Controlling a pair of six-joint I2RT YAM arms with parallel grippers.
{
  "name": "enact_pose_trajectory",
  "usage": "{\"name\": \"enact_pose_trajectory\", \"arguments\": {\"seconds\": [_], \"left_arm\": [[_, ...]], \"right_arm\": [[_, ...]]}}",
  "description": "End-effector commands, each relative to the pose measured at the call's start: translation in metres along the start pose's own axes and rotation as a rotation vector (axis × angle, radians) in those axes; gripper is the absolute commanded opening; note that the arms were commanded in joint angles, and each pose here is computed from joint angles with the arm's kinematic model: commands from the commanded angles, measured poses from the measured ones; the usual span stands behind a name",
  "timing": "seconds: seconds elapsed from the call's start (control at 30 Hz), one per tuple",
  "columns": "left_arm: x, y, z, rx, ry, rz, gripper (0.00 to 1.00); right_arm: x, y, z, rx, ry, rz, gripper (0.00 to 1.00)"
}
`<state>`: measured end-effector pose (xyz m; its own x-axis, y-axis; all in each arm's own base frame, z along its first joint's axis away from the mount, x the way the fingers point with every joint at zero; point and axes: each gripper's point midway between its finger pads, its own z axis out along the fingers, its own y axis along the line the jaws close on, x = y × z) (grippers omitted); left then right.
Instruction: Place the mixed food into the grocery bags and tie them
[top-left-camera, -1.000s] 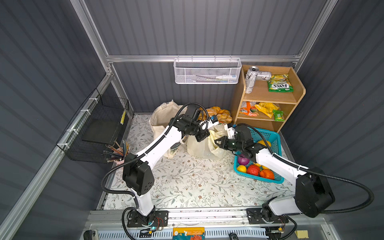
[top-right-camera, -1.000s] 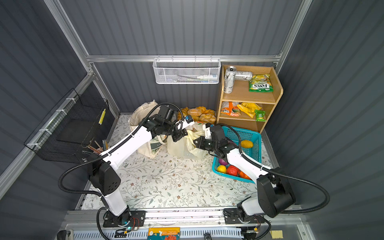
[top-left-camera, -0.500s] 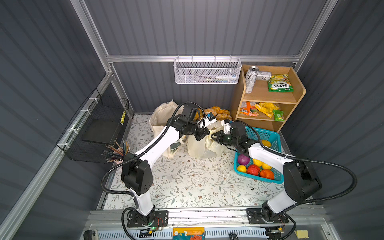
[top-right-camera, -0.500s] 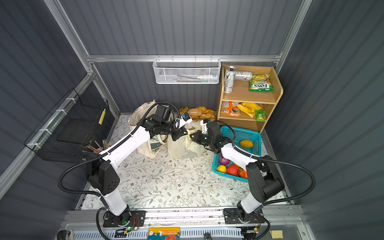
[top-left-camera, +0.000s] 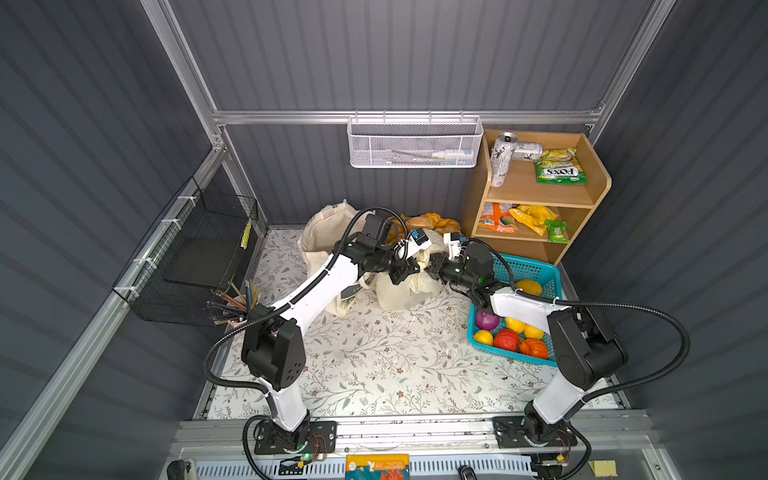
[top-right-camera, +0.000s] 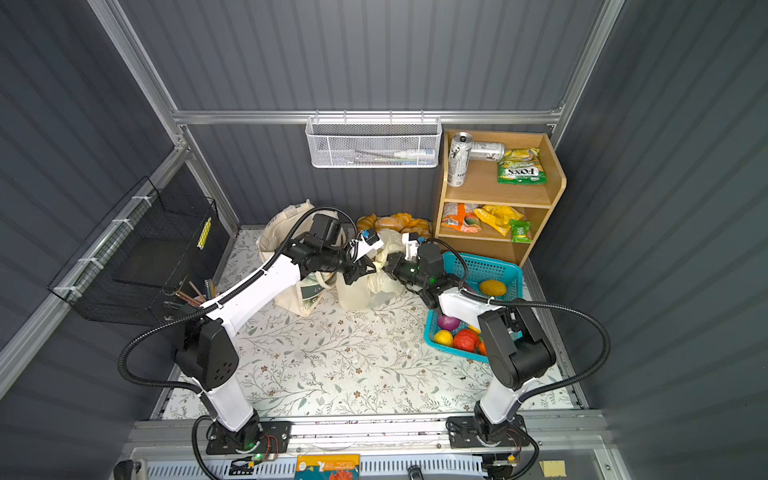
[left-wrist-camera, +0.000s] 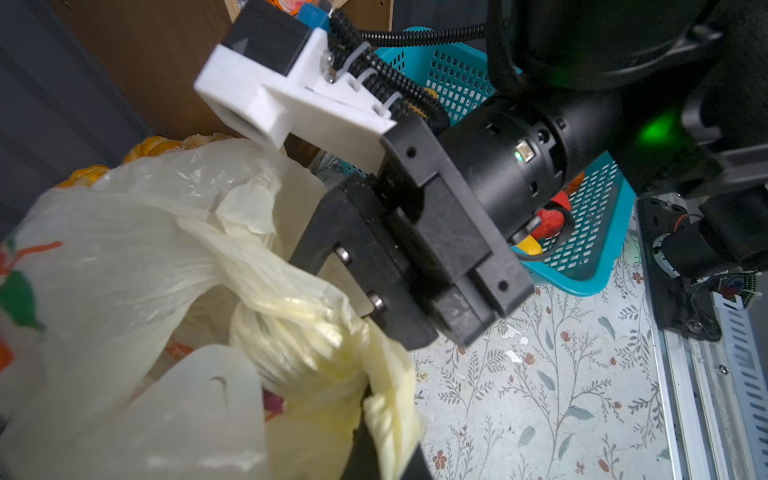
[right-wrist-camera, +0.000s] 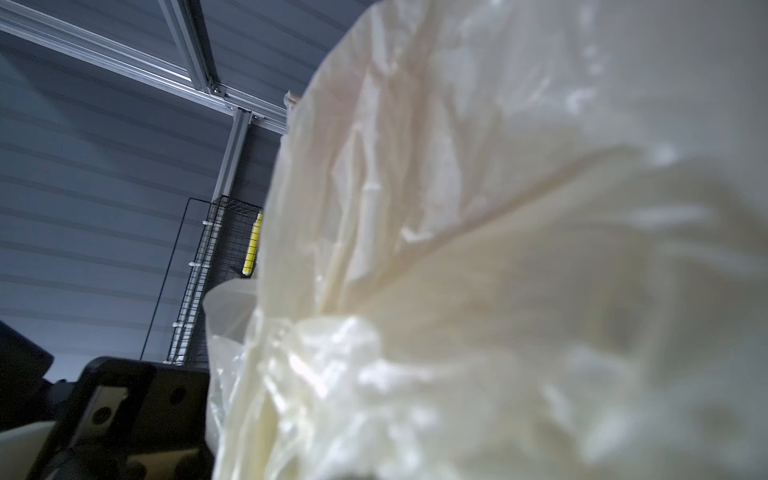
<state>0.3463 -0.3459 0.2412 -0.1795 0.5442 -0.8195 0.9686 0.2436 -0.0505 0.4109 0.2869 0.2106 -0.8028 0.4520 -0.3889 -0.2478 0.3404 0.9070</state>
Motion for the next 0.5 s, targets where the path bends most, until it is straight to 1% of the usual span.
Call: {"name": "enact_pose_trajectory", "arguments": {"seconds": [0.0, 0.13, 0.27, 0.33, 0.4, 0.47], "left_arm": [[0.005, -0.013, 0.003, 0.056, 0.013, -0.002, 0.00], [0.013, -0.010, 0.006, 0.039, 0.042, 0.001, 0.00], [0.019, 0.001, 0.005, -0.040, 0.051, 0.014, 0.00], [0.021, 0.003, 0.004, -0.061, 0.043, 0.019, 0.00], [0.019, 0.005, 0.003, -0.086, 0.024, 0.025, 0.00], [0.016, 0.008, 0.000, -0.108, 0.009, 0.026, 0.00]], "right_arm": [[-0.002, 0.014, 0.000, -0.083, 0.010, -0.009, 0.21], [0.004, 0.018, -0.003, -0.096, 0.043, -0.013, 0.29], [0.009, 0.011, -0.010, -0.064, 0.059, -0.011, 0.46], [0.011, 0.004, -0.013, -0.036, 0.063, 0.001, 0.52], [0.014, -0.006, -0.017, 0.002, 0.064, 0.023, 0.56], [0.016, -0.013, -0.022, 0.025, 0.068, 0.036, 0.57]]}}
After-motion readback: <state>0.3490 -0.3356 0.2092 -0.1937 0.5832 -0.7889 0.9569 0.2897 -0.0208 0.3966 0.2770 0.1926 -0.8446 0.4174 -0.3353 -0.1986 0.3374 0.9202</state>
